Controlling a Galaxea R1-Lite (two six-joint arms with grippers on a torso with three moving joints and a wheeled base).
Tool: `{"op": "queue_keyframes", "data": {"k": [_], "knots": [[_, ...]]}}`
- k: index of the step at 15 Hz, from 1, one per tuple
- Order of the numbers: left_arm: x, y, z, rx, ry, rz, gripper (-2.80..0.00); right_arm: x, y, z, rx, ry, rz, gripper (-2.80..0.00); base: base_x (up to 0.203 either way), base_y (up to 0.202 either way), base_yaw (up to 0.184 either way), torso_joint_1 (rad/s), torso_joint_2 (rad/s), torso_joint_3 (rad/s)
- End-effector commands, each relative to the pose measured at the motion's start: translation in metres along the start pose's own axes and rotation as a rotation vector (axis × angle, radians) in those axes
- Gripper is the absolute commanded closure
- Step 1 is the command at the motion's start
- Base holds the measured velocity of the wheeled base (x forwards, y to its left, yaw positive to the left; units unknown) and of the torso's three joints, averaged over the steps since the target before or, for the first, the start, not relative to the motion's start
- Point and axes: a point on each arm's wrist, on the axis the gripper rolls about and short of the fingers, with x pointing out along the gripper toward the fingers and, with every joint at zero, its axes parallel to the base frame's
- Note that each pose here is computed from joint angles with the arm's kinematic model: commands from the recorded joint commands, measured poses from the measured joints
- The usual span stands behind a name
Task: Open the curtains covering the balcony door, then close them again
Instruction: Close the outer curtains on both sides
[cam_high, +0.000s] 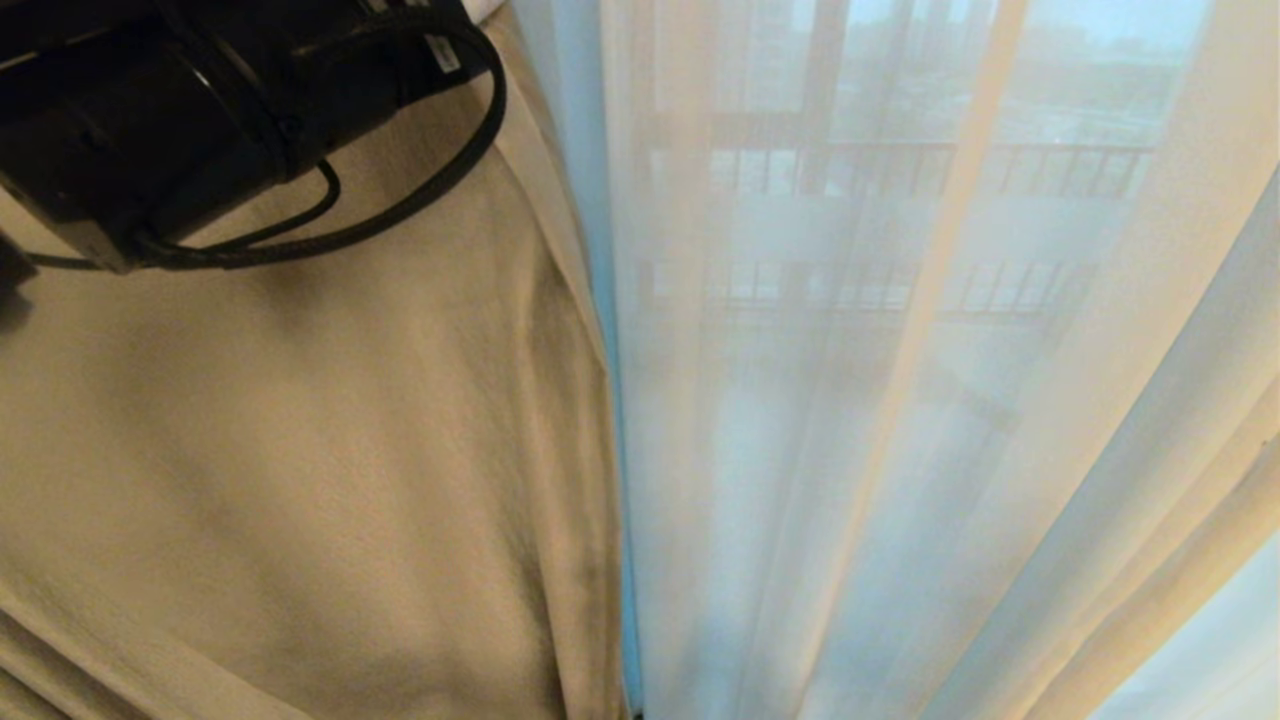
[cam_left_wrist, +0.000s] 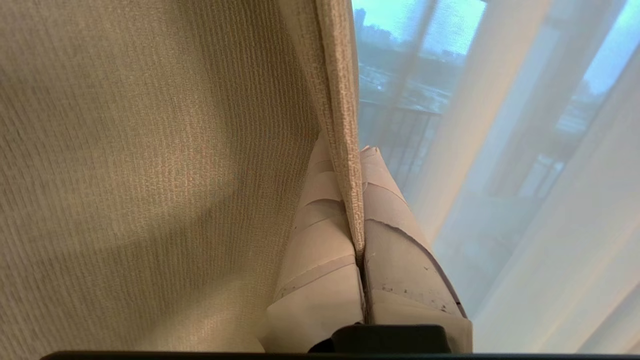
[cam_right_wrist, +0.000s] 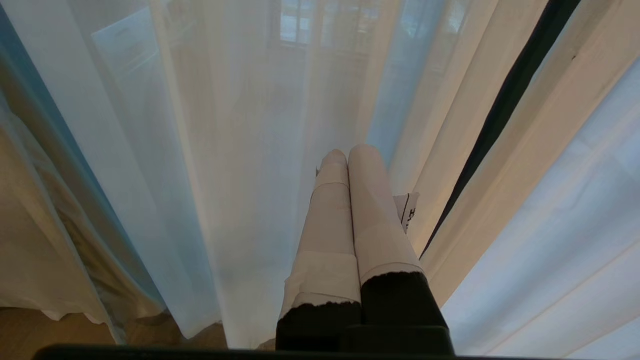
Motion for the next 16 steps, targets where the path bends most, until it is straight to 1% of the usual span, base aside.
{"op": "queue_keyframes", "data": {"k": [1, 3, 7, 9, 16], "knots": [[0.003, -0.003, -0.003, 0.019, 0.005, -0.009, 0.00, 0.000, 0.000, 0.000, -0.001, 0.001, 0.002, 0.00, 0.000, 0.000, 0.000, 0.000, 0.00, 0.000], [0.003, -0.005, -0.003, 0.017, 0.005, -0.011, 0.00, 0.000, 0.000, 0.000, -0.001, 0.001, 0.002, 0.00, 0.000, 0.000, 0.000, 0.000, 0.00, 0.000], [0.001, -0.004, -0.001, 0.017, -0.007, 0.022, 0.00, 0.000, 0.000, 0.000, -0.001, 0.001, 0.002, 0.00, 0.000, 0.000, 0.000, 0.000, 0.00, 0.000], [-0.001, 0.000, 0.003, 0.019, -0.016, 0.051, 0.00, 0.000, 0.000, 0.000, -0.001, 0.001, 0.002, 0.00, 0.000, 0.000, 0.000, 0.000, 0.00, 0.000], [-0.018, 0.021, 0.018, 0.044, -0.055, 0.127, 0.00, 0.000, 0.000, 0.000, -0.001, 0.001, 0.002, 0.00, 0.000, 0.000, 0.000, 0.000, 0.00, 0.000]]}}
